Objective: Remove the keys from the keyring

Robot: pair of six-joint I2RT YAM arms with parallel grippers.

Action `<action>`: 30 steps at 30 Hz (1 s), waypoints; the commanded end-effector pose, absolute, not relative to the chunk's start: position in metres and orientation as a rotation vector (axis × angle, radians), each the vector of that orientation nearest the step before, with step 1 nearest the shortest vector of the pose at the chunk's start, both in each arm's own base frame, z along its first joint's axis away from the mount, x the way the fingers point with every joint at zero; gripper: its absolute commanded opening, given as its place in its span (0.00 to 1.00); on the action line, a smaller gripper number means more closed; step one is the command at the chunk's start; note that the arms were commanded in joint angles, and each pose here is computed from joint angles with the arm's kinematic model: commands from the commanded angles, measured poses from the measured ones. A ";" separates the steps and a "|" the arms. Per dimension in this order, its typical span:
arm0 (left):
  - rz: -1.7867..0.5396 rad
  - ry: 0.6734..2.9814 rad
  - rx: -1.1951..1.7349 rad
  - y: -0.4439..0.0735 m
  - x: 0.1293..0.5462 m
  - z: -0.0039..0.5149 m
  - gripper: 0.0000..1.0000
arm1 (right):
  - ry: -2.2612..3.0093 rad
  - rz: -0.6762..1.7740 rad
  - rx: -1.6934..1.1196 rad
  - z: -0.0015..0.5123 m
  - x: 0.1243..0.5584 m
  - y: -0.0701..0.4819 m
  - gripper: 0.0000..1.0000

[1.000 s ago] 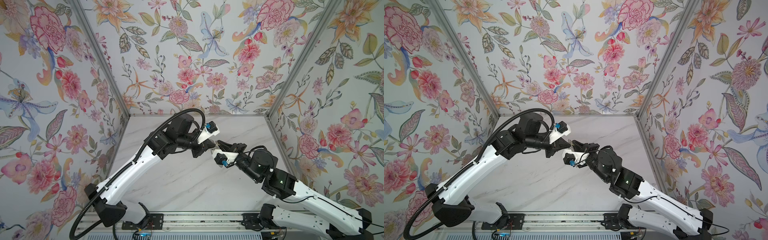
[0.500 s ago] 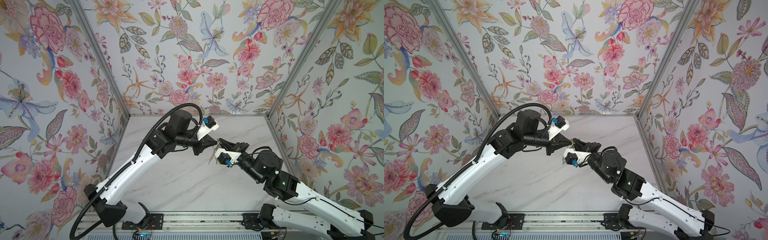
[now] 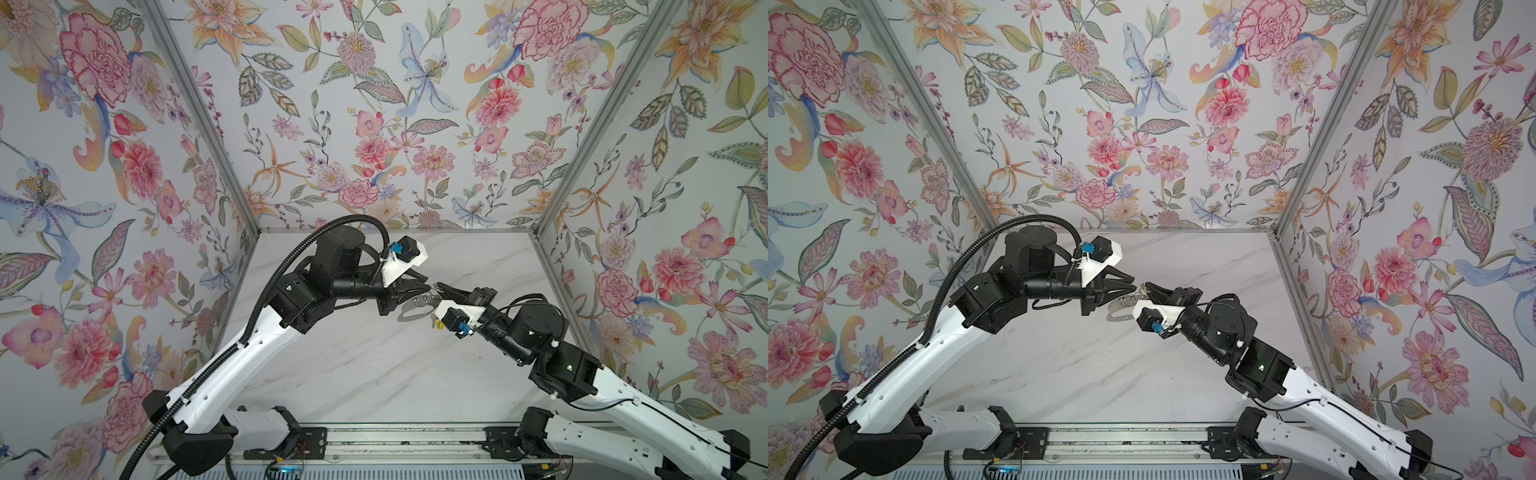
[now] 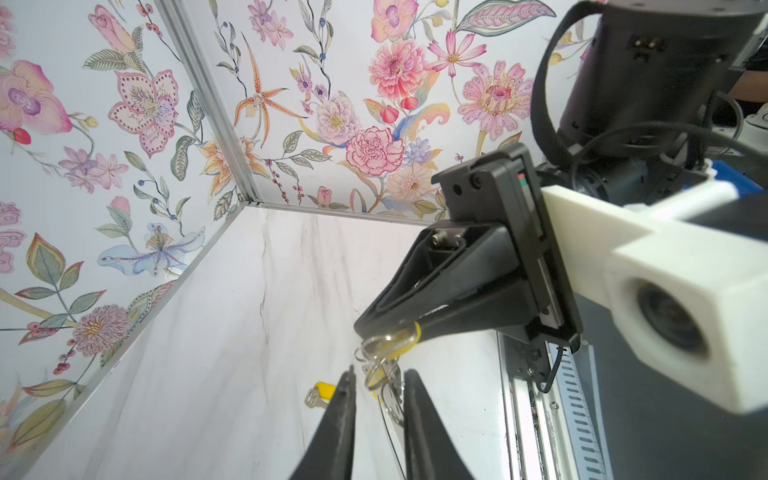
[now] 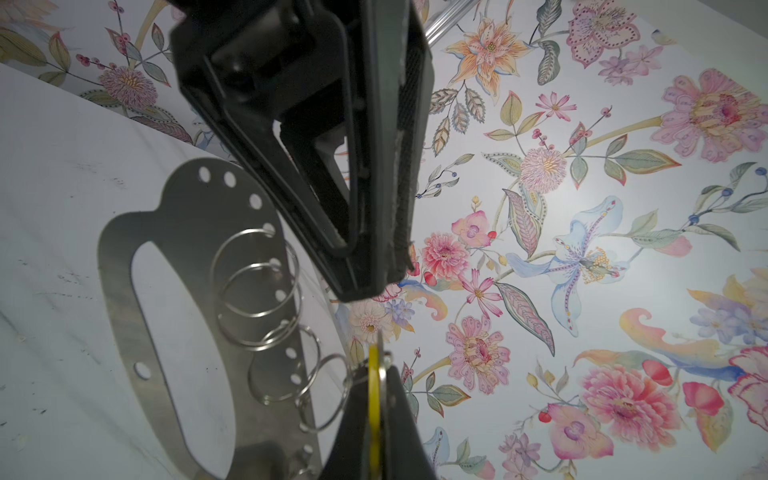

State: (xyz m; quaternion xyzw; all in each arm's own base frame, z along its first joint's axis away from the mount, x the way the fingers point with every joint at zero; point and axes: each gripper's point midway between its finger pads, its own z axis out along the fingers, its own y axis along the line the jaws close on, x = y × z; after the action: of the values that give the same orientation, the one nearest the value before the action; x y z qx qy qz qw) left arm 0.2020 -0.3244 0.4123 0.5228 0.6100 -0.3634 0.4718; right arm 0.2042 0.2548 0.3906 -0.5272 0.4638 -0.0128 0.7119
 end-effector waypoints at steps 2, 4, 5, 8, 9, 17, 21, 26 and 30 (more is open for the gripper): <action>-0.855 1.492 1.265 -0.320 0.207 0.407 0.33 | 0.986 0.061 -1.100 0.409 0.196 0.250 0.00; -0.834 1.506 1.261 -0.319 0.211 0.401 0.40 | 0.975 0.081 -1.097 0.411 0.194 0.250 0.00; -0.828 1.511 1.265 -0.320 0.213 0.399 0.41 | 0.971 0.095 -1.102 0.410 0.192 0.251 0.00; -0.836 1.516 1.273 -0.324 0.219 0.396 0.42 | 0.965 0.112 -1.105 0.411 0.191 0.252 0.00; -0.846 1.516 1.280 -0.326 0.219 0.395 0.42 | 0.965 0.114 -1.108 0.410 0.191 0.253 0.00; -0.949 1.460 1.298 -0.337 0.209 0.397 0.42 | 0.962 0.131 -1.123 0.409 0.192 0.258 0.00; -0.974 1.423 1.317 -0.339 0.199 0.400 0.39 | 0.971 0.126 -1.130 0.407 0.195 0.260 0.00; -0.971 1.467 1.339 -0.343 0.199 0.387 0.33 | 0.961 0.130 -1.120 0.410 0.194 0.260 0.00; -0.960 1.477 1.339 -0.343 0.200 0.383 0.19 | 0.966 0.121 -1.115 0.410 0.195 0.259 0.00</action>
State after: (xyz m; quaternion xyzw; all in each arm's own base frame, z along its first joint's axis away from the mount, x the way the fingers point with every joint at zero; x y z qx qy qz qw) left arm 0.2031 -0.3420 0.3844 0.5393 0.5992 -0.3844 0.4499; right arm 0.1965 0.2607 0.3955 -0.5280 0.4486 0.0458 0.7196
